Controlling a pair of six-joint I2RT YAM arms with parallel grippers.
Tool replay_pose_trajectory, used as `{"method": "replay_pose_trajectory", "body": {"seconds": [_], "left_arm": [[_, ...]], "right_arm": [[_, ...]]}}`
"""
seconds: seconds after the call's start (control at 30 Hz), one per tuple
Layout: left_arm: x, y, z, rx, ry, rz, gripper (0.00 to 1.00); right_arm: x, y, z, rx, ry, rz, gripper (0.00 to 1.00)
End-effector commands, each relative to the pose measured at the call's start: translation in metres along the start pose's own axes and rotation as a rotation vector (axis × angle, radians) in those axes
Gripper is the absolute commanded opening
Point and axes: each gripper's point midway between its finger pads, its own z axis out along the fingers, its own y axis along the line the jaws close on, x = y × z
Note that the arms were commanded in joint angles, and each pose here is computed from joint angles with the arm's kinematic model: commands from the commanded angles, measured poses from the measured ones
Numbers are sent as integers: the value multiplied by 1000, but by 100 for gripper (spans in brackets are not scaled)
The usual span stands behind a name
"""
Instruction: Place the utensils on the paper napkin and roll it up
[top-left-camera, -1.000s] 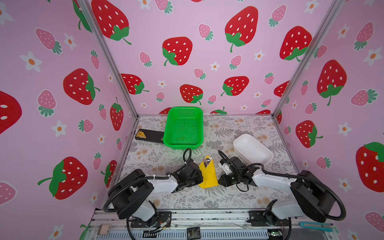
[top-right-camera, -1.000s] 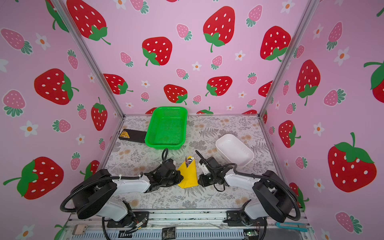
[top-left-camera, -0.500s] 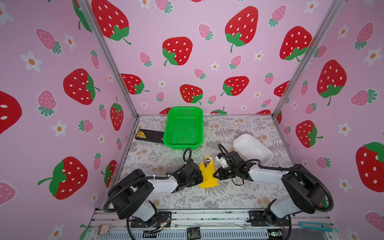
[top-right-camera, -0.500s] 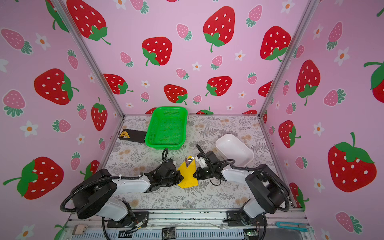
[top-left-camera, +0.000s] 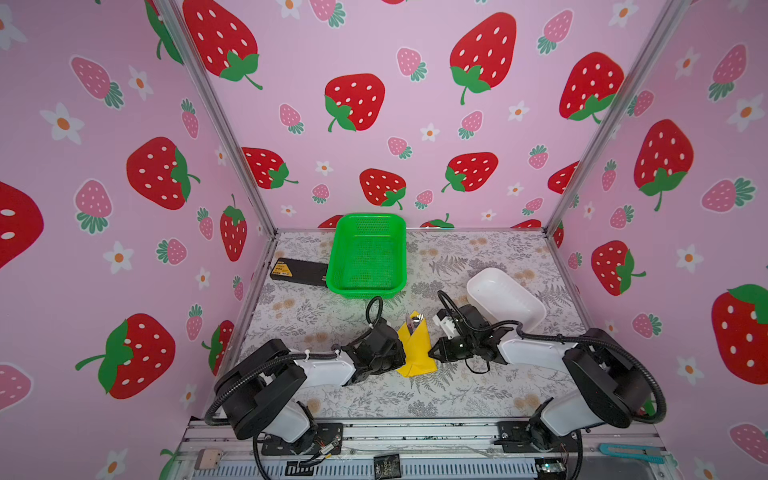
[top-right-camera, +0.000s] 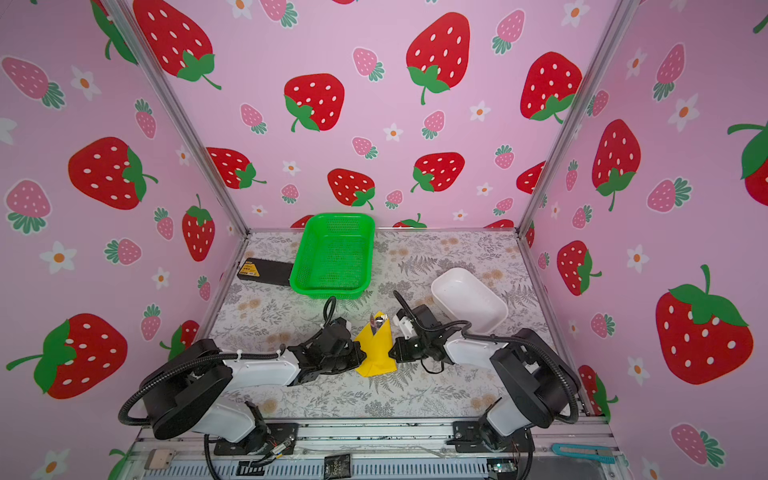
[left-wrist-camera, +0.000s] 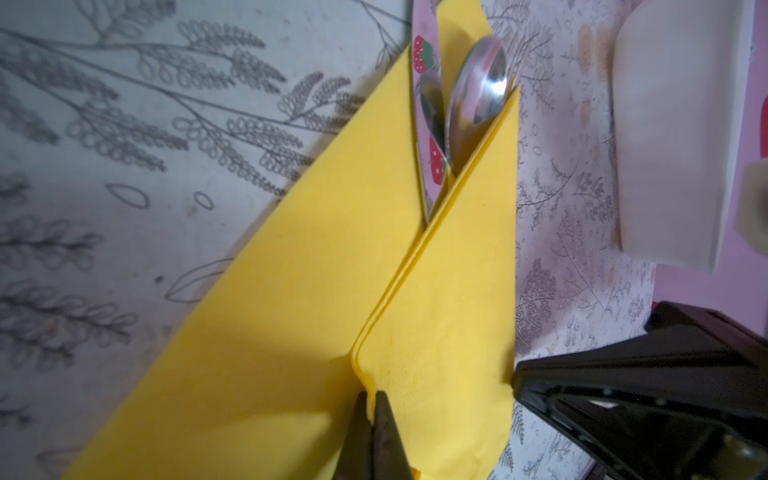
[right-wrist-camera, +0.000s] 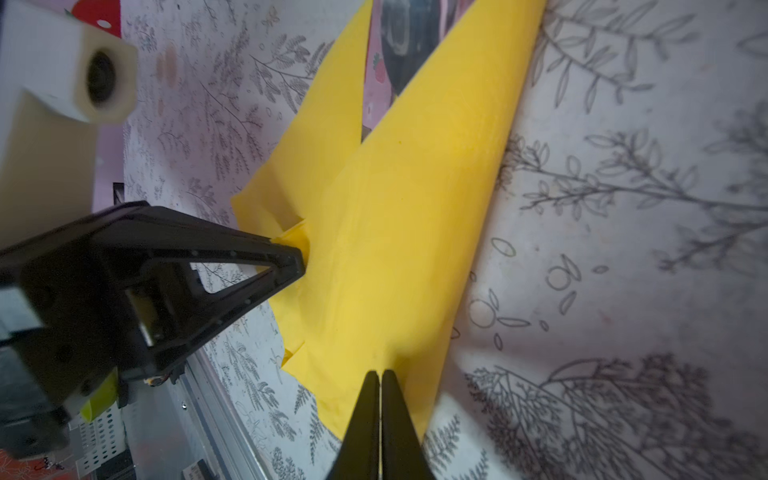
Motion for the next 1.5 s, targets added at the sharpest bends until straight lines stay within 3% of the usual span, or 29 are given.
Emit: {"method": "replay_pose_trajectory", "body": {"seconds": [0.0, 0.33, 0.53, 0.77, 1.1, 1.27, 1.47], "left_arm": [[3, 13, -3, -49, -3, 12, 0], [4, 12, -2, -45, 3, 12, 0], [3, 12, -3, -49, 0, 13, 0], [1, 12, -6, -54, 3, 25, 0], [2, 11, -4, -44, 5, 20, 0], [2, 13, -7, -51, 1, 22, 0], [3, 17, -8, -59, -4, 19, 0]], "right_arm": [[-13, 1, -9, -12, -53, 20, 7], [4, -11, 7, -35, 23, 58, 7], [13, -34, 8, 68, 32, 90, 7], [-1, 2, -13, -49, -34, 37, 8], [31, 9, 5, -137, 87, 39, 9], [41, -18, 14, -8, 111, 73, 8], [36, -11, 4, -20, 69, 63, 9]]}}
